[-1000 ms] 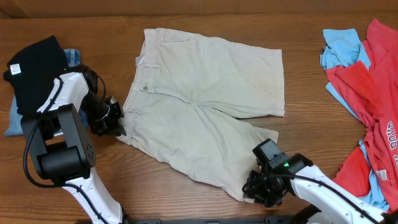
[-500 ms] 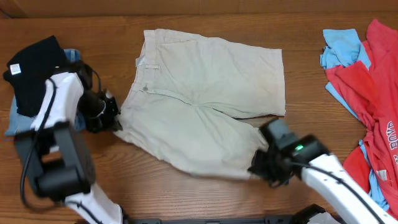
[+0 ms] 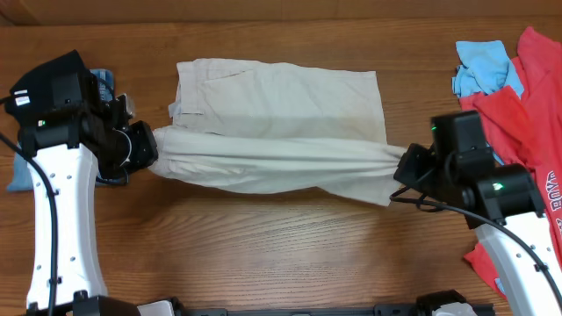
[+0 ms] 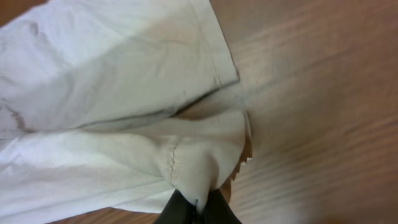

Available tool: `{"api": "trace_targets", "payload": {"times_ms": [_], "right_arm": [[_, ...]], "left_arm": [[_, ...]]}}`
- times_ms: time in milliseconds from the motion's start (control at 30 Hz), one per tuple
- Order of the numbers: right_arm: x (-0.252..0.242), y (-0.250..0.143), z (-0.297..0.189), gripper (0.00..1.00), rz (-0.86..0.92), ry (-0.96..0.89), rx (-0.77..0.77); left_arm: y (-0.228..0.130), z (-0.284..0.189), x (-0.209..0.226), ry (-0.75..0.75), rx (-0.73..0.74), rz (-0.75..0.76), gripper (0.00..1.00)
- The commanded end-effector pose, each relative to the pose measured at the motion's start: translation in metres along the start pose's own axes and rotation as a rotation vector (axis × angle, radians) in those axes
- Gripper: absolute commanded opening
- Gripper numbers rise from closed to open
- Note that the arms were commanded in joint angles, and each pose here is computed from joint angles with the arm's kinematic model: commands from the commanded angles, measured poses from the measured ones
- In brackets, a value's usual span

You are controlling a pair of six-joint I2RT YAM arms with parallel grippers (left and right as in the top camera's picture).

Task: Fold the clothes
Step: 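Lift the shorts with both grippers and stretch them horizontally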

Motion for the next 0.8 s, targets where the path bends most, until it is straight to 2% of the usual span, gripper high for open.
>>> {"api": "trace_targets", "payload": {"times_ms": [0,233,400,600,767], "right_arm": [[-0.009,0.027,-0.016,0.04,-0.134,-0.048,-0.11],[0.004,0.056,-0.018,0.04,-0.23,-0.018,-0.223],[0.018,0.09,-0.009,0.04,-0.375,-0.008,-0.329],[0.027,0.118,0.029,0.07,-0.425,-0.017,-0.348],[0.031,0.144,0.071,0.08,-0.415,-0.019,-0.377]], "left_arm": [[0.011,-0.009,0.005,0.032,-0.07,0.007,0.04],[0.021,-0.01,0.001,0.015,-0.112,-0.027,0.04],[0.041,-0.013,-0.005,-0.012,-0.198,-0.04,0.04],[0.077,-0.006,-0.011,-0.03,-0.308,-0.06,0.04],[0.107,0.022,-0.021,-0.052,-0.345,-0.035,0.05]]}}
Point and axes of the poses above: each gripper's point midway between its finger pads, its own z axis out along the fingers, its own x axis along the line the jaws close on, y = z × x, the point moved 1 cm from there along -z, back along the fingers, and after that the axes turned 9 degrees about -z, right-handed, at the moved point
